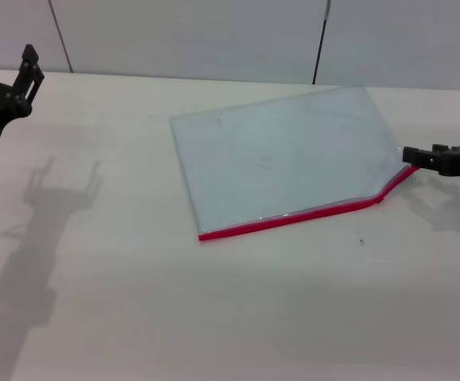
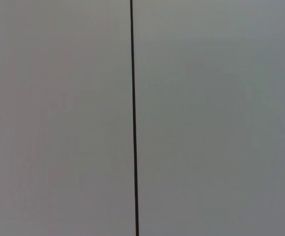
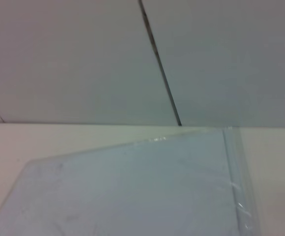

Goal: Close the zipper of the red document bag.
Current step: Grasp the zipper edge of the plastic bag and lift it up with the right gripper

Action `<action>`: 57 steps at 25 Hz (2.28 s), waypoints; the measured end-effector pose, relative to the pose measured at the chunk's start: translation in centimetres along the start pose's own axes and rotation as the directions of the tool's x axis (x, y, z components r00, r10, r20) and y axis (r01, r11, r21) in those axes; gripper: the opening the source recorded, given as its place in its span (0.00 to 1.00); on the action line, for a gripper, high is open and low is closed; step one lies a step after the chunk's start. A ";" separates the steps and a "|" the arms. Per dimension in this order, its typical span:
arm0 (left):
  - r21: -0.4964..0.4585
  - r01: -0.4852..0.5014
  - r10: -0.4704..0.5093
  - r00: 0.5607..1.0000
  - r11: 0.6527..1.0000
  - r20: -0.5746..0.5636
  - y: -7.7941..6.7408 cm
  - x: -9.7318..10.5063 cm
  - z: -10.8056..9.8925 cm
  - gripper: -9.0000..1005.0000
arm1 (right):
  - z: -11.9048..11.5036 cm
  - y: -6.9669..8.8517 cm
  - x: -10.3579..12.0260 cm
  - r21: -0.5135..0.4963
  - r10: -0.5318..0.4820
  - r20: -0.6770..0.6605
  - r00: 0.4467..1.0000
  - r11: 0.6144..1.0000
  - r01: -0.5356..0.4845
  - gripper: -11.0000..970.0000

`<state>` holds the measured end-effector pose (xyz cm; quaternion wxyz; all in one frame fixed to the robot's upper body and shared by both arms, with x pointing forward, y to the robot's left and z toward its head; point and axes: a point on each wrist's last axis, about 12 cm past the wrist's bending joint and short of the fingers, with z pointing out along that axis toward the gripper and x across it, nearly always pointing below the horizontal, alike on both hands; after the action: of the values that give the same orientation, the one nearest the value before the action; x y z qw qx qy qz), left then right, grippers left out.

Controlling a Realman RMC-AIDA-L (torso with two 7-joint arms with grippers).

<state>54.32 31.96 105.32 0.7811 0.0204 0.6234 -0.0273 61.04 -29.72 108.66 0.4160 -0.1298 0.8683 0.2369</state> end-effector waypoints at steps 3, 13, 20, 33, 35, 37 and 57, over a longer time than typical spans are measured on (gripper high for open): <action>-0.001 0.000 0.000 1.000 1.000 -0.001 0.0 0.0 0.0 0.77 | -0.5 -0.5 0.4 0.003 0.019 -0.011 1.000 1.000 -0.019 0.68; 0.000 -0.001 0.001 1.000 1.000 0.001 0.0 0.0 0.1 0.77 | 0.1 0.0 1.1 -0.035 0.015 -0.080 0.997 0.999 -0.018 0.69; 0.000 -0.001 0.001 1.000 1.000 0.002 0.0 0.0 0.1 0.77 | 1.0 0.5 1.5 -0.058 0.010 -0.117 0.993 0.998 -0.017 0.71; 0.002 0.003 -0.003 1.000 1.000 0.004 -0.1 -0.1 0.2 0.78 | 2.9 1.2 0.8 -0.028 -0.004 -0.135 0.991 1.000 0.000 0.72; 0.003 0.004 -0.004 1.000 1.000 0.004 -0.2 -0.1 0.2 0.78 | 3.3 1.1 0.9 -0.009 -0.005 -0.143 0.990 1.000 0.003 0.72; 0.003 0.005 -0.005 1.000 1.000 0.004 -0.2 -0.1 0.2 0.77 | 3.5 1.1 0.8 0.008 -0.004 -0.142 0.990 1.000 0.005 0.72; 0.012 0.013 -0.013 1.000 1.000 0.009 -0.5 -0.2 0.7 0.77 | 5.3 1.3 0.0 0.096 0.008 -0.116 0.993 0.995 0.004 0.71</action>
<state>54.90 31.41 105.64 0.7835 0.0212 0.6199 -0.0361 63.99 -25.86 106.18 0.3701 -0.1223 0.9017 0.1871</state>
